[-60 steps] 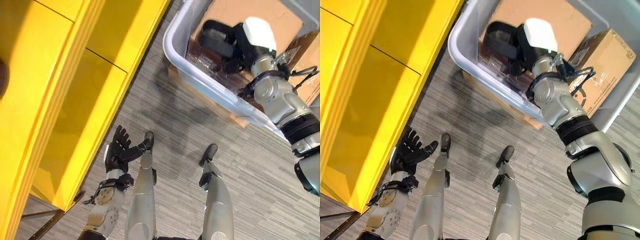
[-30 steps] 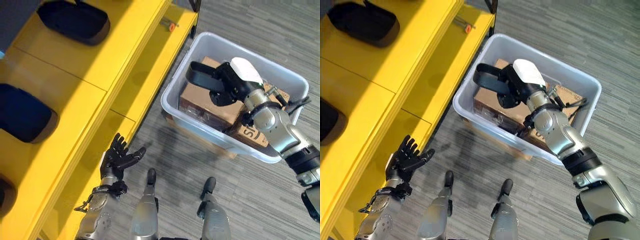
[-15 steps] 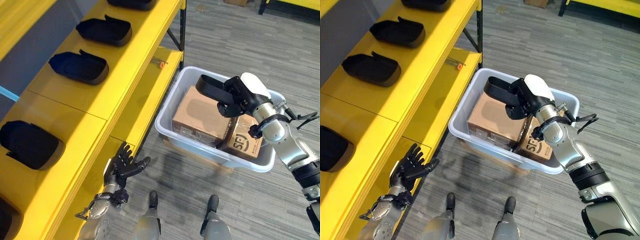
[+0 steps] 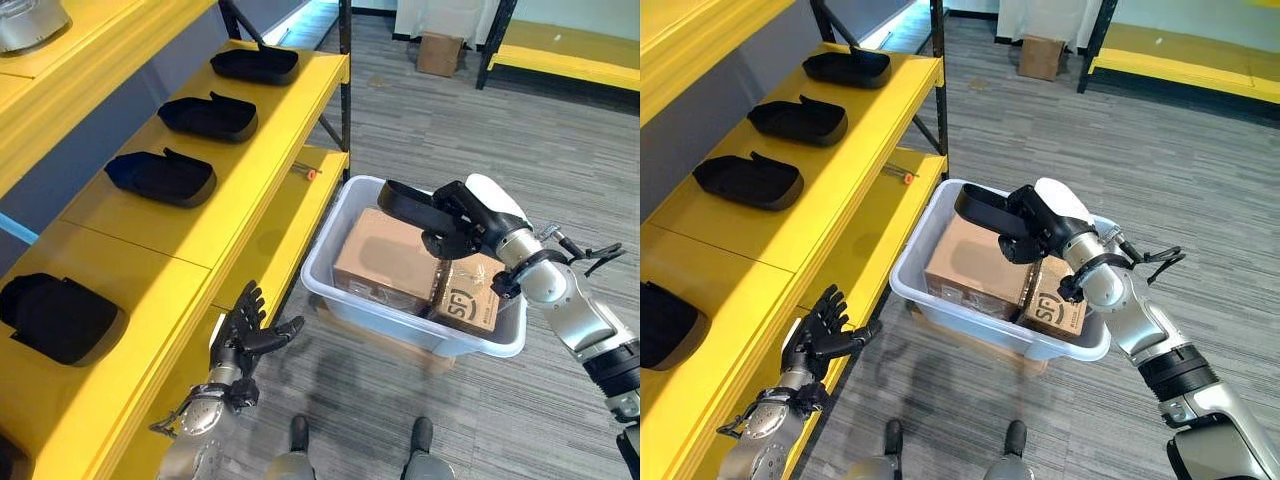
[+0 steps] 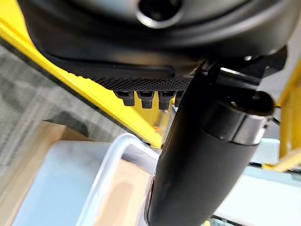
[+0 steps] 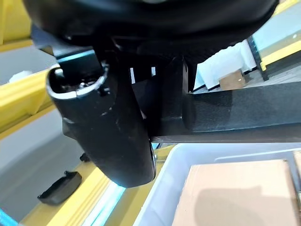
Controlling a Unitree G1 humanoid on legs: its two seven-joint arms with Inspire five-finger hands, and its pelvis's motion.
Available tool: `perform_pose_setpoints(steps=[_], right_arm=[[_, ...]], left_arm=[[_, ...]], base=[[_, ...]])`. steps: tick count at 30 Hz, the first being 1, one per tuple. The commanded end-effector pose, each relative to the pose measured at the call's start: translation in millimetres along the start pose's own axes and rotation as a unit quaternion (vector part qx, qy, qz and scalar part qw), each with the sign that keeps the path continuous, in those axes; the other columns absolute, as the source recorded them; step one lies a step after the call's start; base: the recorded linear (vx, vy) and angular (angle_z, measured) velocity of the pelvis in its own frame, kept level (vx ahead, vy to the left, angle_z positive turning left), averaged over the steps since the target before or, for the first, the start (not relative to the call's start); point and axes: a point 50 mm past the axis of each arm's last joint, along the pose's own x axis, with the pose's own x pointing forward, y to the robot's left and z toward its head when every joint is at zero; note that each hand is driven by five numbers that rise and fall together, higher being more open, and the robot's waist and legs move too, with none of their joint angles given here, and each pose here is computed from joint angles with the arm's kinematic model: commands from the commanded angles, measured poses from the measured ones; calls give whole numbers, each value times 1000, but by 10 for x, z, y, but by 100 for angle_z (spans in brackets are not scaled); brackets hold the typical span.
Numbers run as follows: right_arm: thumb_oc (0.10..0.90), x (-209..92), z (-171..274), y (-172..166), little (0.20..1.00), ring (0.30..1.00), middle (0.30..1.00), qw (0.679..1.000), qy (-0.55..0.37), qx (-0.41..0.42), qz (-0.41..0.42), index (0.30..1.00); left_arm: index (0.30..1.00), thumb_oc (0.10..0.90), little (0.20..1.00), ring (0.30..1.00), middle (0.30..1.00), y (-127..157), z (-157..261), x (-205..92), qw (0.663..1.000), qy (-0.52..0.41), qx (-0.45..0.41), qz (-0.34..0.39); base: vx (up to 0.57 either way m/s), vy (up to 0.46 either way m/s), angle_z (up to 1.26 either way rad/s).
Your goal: Move parts from the plastic box to the shelf.
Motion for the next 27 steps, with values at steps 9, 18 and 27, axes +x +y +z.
perform_pose_setpoints(steps=[9,18,27], right_arm=[[400,-79,336,-422,300,300,300,985,-120,78,-97,300],[400,-109,435,-443,300,300,300,982,-147,81,-90,300],[400,-72,534,-362,300,300,300,976,-174,117,-61,300]], left_arm=[[1000,900,1000,1000,1000,144,877,145,963,-212,162,36],[1000,900,1000,1000,1000,182,1128,178,946,-264,183,52],[1000,900,1000,1000,1000,141,1478,250,906,-329,262,47]], base=[[-7,-10,-8],[-16,-5,-4],[17,-3,-5]])
